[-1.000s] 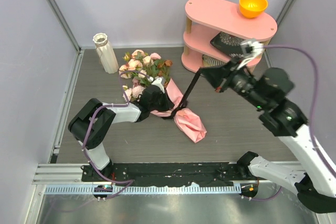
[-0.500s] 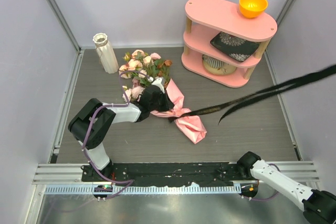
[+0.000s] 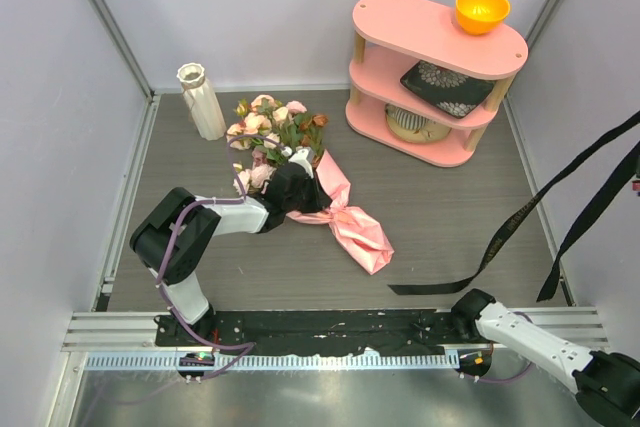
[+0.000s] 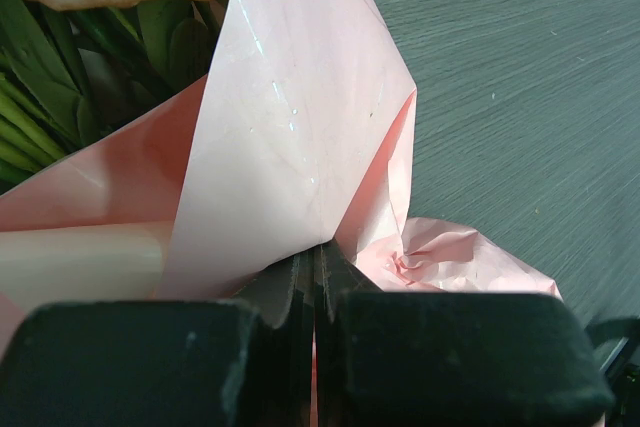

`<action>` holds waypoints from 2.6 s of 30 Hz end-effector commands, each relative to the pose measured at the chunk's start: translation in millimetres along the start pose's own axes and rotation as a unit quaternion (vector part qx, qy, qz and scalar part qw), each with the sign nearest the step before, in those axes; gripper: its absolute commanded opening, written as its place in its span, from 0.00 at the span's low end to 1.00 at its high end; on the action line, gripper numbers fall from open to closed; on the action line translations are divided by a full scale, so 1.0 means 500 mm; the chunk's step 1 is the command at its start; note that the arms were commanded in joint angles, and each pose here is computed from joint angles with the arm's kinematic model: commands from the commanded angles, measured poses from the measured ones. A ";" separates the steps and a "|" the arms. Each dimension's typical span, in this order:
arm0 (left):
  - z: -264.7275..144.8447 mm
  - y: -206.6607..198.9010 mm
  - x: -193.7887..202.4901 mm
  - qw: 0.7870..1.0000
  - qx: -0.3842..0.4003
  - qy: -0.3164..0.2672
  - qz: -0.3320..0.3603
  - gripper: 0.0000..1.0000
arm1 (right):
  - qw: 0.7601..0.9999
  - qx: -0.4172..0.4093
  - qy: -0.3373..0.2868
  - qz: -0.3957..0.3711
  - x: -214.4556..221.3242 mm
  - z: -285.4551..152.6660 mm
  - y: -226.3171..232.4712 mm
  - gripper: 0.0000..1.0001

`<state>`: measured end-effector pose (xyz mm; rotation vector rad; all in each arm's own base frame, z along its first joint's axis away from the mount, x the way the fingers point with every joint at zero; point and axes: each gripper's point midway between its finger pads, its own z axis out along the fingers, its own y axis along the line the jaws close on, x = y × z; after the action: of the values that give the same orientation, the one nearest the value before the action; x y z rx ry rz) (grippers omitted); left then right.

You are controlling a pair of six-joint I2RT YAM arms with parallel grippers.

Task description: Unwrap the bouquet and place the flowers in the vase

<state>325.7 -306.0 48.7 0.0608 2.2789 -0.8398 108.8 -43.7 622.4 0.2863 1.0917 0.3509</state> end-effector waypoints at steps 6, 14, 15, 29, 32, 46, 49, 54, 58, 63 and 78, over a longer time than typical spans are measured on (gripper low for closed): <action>-0.005 0.023 0.006 1.000 -0.019 0.002 0.005 0.00 | 0.979 0.044 0.192 -0.048 0.415 0.056 0.017 0.01; -0.008 0.020 0.007 1.000 -0.016 0.001 0.005 0.00 | 0.906 0.234 0.347 0.059 0.840 -0.076 -0.096 0.01; -0.009 0.019 0.005 1.000 -0.015 0.000 0.005 0.00 | 0.889 0.261 0.373 0.053 0.893 -0.119 -0.126 0.01; -0.012 0.017 0.005 1.000 -0.011 -0.001 0.005 0.00 | 0.637 0.559 0.530 0.013 1.063 -0.427 -0.382 0.01; -0.013 0.017 0.005 1.000 -0.011 -0.002 0.005 0.00 | 0.628 0.571 0.527 0.039 1.090 -0.428 -0.405 0.01; -0.014 0.016 0.005 1.000 -0.008 -0.002 0.005 0.00 | 0.610 0.717 0.337 0.016 0.960 -0.344 -0.643 0.01; -0.014 0.017 0.004 1.000 -0.009 -0.003 0.005 0.00 | 0.621 0.720 0.310 0.013 0.925 -0.312 -0.664 0.04; -0.016 0.010 0.007 1.000 0.002 -0.001 0.009 0.00 | 0.688 0.649 0.325 -0.003 0.920 -0.246 -0.619 0.23; -0.016 0.009 0.007 1.000 0.004 -0.002 0.010 0.00 | 0.729 0.607 0.313 -0.050 0.884 -0.213 -0.558 0.55; -0.018 0.005 0.002 1.000 0.006 -0.005 0.011 0.00 | 0.740 0.565 0.364 -0.026 0.894 -0.231 -0.489 0.80; -0.142 -0.148 -0.074 0.991 0.128 -0.023 0.024 0.53 | 0.794 0.047 0.577 -0.185 1.032 -0.260 -0.016 0.85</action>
<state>304.6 -306.9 79.2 0.1316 2.2507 -0.9474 212.5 118.2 115.9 0.2616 2.4378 0.0219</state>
